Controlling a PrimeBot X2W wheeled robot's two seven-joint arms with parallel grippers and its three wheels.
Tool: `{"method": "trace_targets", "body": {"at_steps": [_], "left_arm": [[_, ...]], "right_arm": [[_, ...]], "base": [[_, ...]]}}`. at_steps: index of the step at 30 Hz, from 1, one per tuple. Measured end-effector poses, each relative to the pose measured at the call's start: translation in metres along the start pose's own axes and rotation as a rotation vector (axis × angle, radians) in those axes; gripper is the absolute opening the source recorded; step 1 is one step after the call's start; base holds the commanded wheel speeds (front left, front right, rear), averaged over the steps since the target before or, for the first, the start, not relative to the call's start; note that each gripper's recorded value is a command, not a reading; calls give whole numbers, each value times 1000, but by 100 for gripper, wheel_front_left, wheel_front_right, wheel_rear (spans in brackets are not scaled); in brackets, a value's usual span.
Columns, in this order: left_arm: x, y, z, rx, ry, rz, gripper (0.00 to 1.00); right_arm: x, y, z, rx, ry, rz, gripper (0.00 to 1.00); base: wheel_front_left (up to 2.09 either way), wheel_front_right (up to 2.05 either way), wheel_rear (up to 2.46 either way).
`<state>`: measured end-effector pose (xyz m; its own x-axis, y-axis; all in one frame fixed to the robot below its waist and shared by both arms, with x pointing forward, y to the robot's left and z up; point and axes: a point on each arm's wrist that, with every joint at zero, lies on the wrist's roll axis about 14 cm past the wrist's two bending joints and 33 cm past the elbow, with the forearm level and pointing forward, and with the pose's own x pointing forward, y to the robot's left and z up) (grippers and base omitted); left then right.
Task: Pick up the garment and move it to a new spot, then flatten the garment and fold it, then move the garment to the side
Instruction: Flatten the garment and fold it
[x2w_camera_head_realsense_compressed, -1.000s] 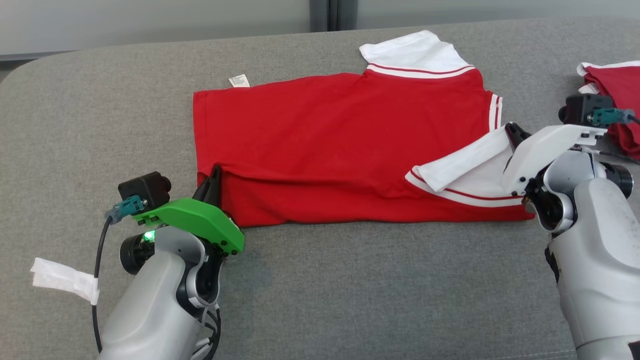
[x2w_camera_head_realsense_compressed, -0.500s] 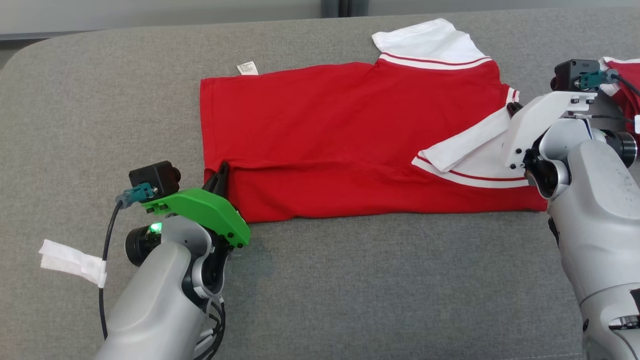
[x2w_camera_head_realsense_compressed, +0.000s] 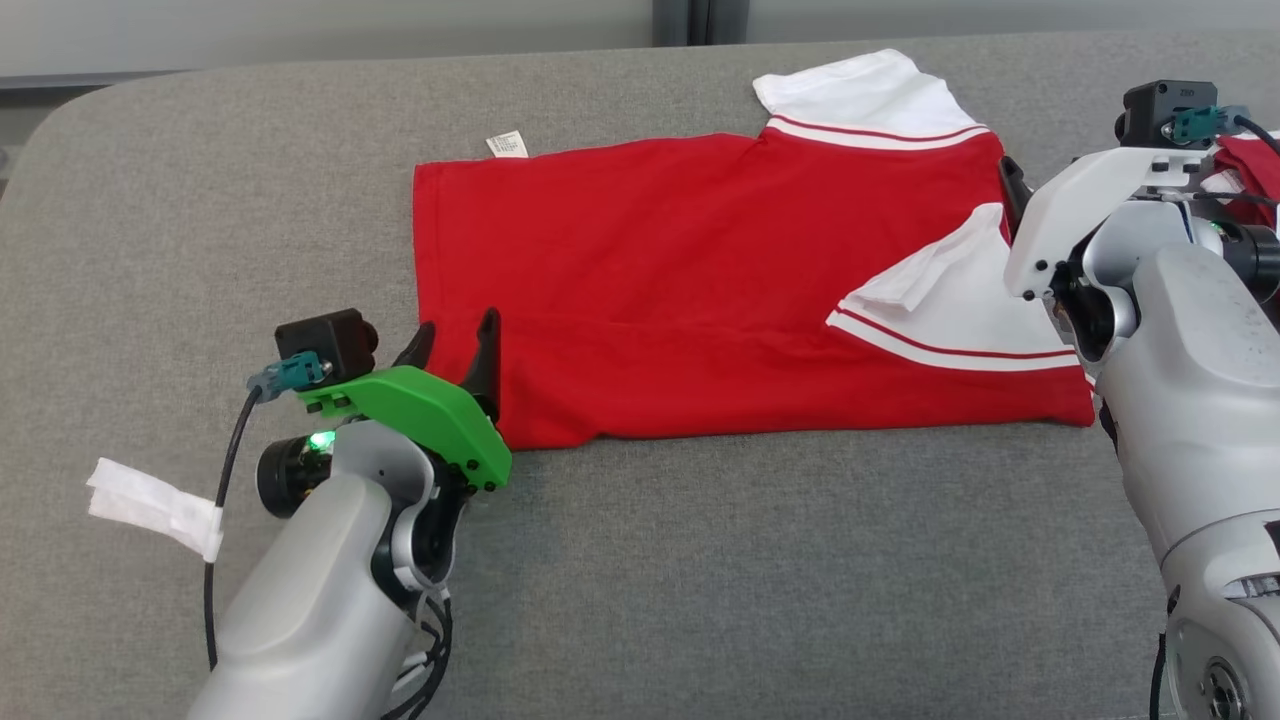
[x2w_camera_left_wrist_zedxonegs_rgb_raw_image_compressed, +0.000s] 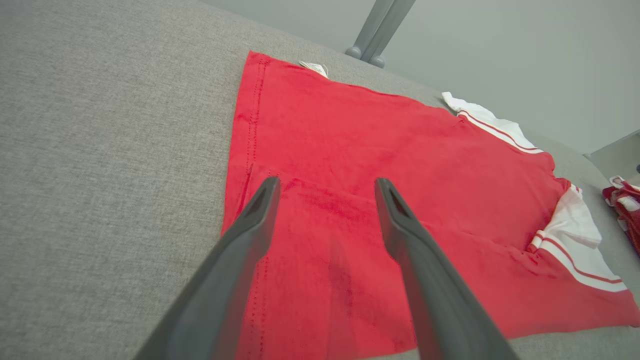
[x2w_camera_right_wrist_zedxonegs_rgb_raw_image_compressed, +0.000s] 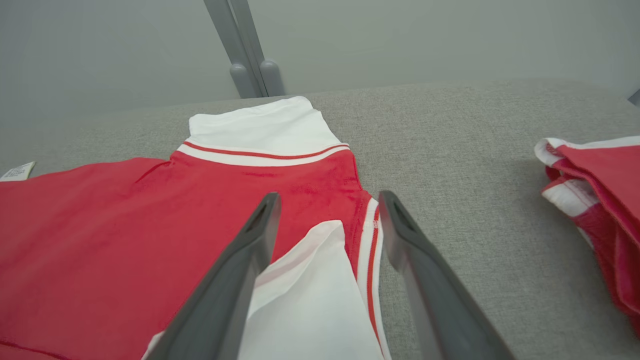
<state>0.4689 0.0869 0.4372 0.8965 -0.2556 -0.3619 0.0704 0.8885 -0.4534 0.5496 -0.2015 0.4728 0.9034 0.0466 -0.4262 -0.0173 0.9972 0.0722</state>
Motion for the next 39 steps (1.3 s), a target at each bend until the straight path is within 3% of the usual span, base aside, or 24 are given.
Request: {"method": "trace_targets", "body": {"at_steps": [7,13,23,24,26,27,31,33,34,35,36,39], "left_arm": [[-22,9,5,48,-9,6,100],[-47,20,-14,48,65,48,100],[-53,31,-51,-68,182,125,100],[-51,33,-54,-83,187,137,99],[-46,36,-58,-95,201,152,85],[-43,37,-59,-106,205,157,84],[-30,37,-60,-129,207,158,87],[-24,39,-60,-139,204,164,75],[-22,39,-61,-142,206,165,44],[-20,39,-62,-142,206,167,32],[-18,39,-63,-143,208,167,0],[-13,38,-64,-149,202,160,0]], "right_arm": [[-17,1,18,-23,-55,18,100],[-40,-8,10,-79,-60,29,100],[-68,-29,-40,-76,22,39,100],[-69,-30,-46,-69,36,40,100],[-71,-33,-55,-62,53,39,100],[-72,-36,-58,-62,62,35,100],[-75,-45,-73,-56,102,20,100],[-75,-47,-83,-52,134,16,100],[-76,-48,-89,-50,153,13,100],[-77,-49,-94,-49,170,12,100],[-77,-49,-98,-49,182,11,100],[-76,-50,-106,-48,214,10,100]], "base": [[0,0,0],[0,0,0],[0,0,0],[0,0,0],[0,0,0],[0,0,0],[0,0,0],[0,0,0],[0,0,0],[0,0,0],[0,0,0],[0,0,0]]}}
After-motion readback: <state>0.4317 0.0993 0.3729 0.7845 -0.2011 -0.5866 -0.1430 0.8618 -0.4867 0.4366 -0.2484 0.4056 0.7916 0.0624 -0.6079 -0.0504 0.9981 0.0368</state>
